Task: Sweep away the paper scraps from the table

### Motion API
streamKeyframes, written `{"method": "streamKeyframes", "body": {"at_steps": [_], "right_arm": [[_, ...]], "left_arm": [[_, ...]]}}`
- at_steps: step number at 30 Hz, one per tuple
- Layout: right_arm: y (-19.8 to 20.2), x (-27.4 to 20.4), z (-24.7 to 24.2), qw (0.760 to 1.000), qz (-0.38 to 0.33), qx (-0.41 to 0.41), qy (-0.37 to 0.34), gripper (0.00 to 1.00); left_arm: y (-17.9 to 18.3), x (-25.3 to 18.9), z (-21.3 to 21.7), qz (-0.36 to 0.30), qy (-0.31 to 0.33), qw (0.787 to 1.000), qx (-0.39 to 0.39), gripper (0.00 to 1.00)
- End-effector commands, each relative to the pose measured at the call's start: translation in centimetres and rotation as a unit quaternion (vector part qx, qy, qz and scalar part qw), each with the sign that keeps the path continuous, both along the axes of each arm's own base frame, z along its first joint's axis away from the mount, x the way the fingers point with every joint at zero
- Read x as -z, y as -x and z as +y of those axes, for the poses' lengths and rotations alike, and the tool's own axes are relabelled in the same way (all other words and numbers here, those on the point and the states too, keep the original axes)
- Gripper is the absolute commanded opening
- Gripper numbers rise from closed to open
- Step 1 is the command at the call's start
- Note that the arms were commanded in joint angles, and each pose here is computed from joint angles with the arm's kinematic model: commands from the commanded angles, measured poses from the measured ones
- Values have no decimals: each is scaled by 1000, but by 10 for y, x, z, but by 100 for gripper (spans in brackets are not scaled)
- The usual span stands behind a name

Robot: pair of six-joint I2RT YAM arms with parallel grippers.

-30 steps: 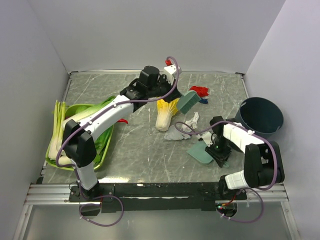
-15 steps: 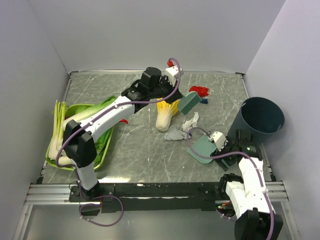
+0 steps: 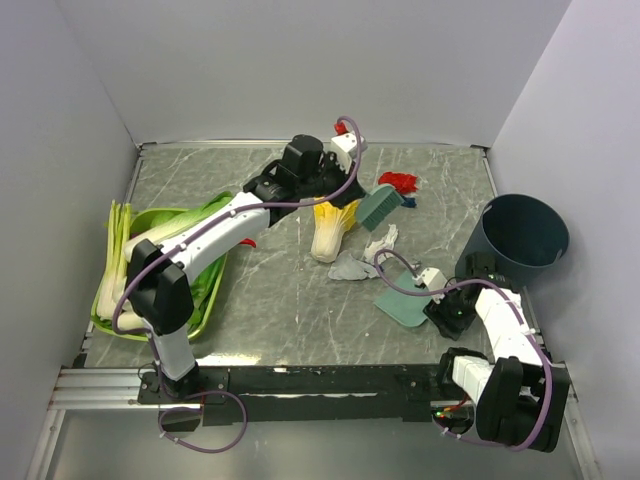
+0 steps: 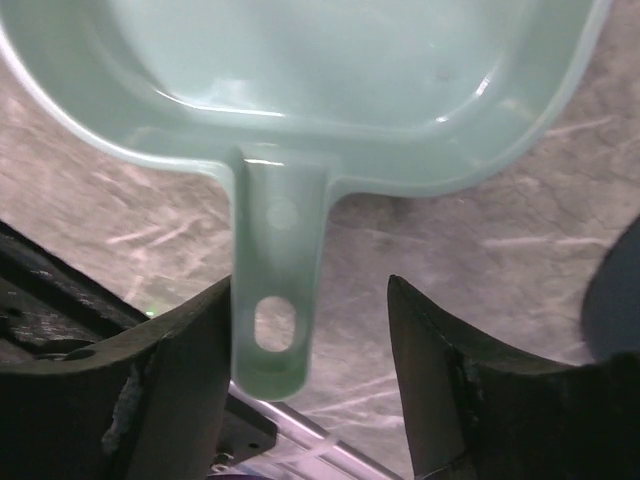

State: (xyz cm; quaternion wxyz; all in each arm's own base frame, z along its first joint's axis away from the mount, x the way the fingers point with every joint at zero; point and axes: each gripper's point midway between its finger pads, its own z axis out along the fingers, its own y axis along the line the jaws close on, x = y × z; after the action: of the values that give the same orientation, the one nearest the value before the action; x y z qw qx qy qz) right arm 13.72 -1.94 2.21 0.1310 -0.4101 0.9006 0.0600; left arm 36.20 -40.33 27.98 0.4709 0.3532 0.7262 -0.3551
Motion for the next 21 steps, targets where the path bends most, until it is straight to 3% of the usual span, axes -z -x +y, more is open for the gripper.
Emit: {"method": "streamKeyframes", "body": {"at_steps": [1,2,3,7,11,21], "right_arm": [[-8,2,-12,999,-24,-29,25,53],[-7,2,-13,999,-22,-32,26,47],[-7,1,-13,999,-22,-34,25,34],[-7,-3,-13,999,-25,-29,22,22],[-7,-9,-14,999,-28,-33,28,19],[-3,-33,-20,998,-41,-7,49,11]], "left_arm": [[-10,-8,-26,-10,27,1000,3,1],[-12,-16,-34,-16,37,999,6,1],[-16,-8,-41,-8,40,999,7,1],[-22,-26,-64,6,92,995,25,1],[-23,-11,-90,75,129,989,28,1],[-24,35,-125,146,147,977,42,1]]}}
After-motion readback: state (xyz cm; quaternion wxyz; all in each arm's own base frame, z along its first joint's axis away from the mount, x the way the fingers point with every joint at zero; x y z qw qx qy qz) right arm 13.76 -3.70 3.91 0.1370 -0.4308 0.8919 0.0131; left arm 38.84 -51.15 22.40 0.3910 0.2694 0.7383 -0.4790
